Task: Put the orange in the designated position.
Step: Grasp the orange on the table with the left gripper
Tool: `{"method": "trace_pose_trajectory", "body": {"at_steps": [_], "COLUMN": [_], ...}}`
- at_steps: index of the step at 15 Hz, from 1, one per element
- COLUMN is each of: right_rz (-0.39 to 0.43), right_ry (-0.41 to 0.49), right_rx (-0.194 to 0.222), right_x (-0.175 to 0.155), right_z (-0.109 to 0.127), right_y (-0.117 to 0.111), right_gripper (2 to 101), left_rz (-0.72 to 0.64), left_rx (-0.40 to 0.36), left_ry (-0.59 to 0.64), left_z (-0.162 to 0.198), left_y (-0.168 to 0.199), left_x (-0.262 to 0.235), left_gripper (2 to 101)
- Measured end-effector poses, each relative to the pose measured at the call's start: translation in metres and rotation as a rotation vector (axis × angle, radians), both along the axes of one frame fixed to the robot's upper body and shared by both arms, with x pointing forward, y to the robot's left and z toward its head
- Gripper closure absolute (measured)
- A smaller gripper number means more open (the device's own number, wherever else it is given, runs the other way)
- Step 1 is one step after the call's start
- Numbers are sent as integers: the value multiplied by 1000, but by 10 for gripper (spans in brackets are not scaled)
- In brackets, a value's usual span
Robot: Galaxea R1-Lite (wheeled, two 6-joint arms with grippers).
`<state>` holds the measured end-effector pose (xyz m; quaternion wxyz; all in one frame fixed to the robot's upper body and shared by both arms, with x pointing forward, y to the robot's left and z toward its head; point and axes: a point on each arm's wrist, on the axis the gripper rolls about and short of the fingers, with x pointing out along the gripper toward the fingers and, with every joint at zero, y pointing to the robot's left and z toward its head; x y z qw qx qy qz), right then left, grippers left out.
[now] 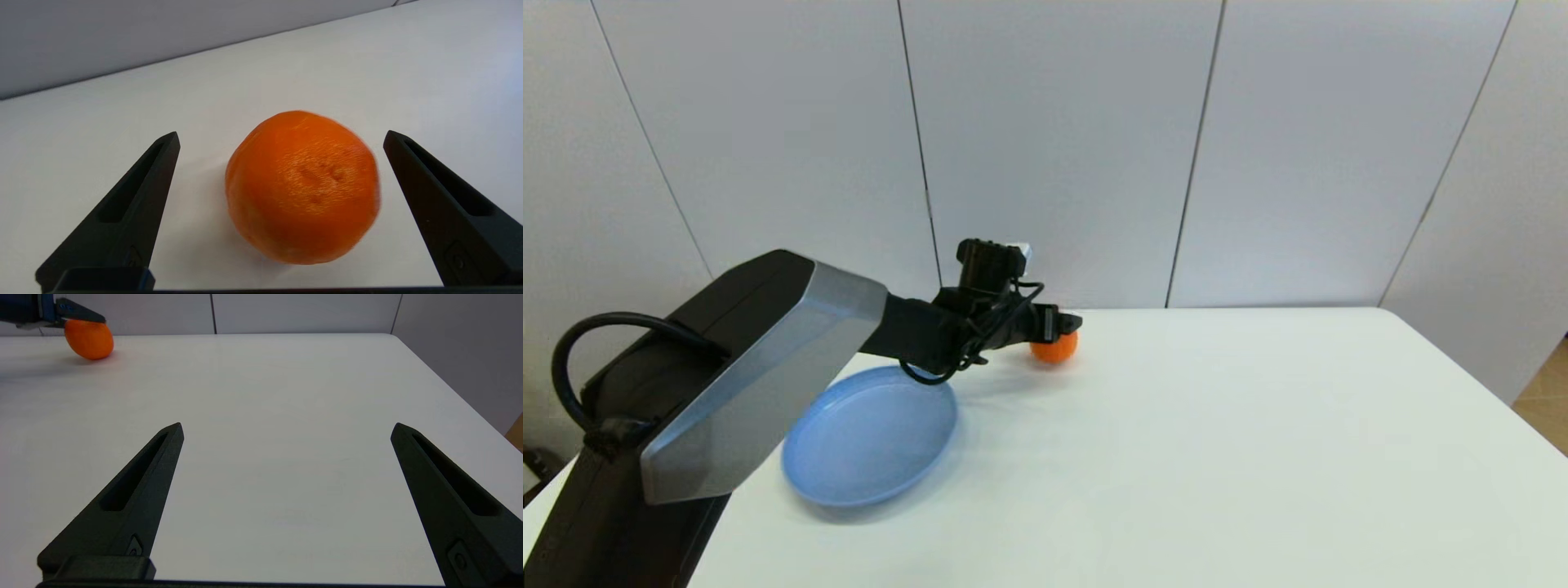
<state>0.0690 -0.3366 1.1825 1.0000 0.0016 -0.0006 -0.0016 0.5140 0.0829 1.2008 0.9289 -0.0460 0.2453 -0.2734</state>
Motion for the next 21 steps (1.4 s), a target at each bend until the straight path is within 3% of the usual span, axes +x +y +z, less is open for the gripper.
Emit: {"method": "trace_pose_trajectory", "body": {"at_steps": [15, 17, 18, 21], "right_rz": [0, 0, 0, 0], "right_ry": [0, -1, -1, 0], "right_rx": [0, 0, 0, 0], "right_x": [0, 0, 0, 0], "right_z": [0, 0, 0, 0], "right_y": [0, 0, 0, 0], "right_gripper": [18, 18, 18, 18], "left_rz": [-10, -17, -18, -1], "left_rx": [21, 36, 44, 58], "left_ry": [28, 41, 52, 56], "left_z": [-22, -24, -25, -23], "left_y": [-7, -8, -8, -8], "left_x": [2, 1, 1, -1], "left_gripper": [20, 240, 303, 334]}}
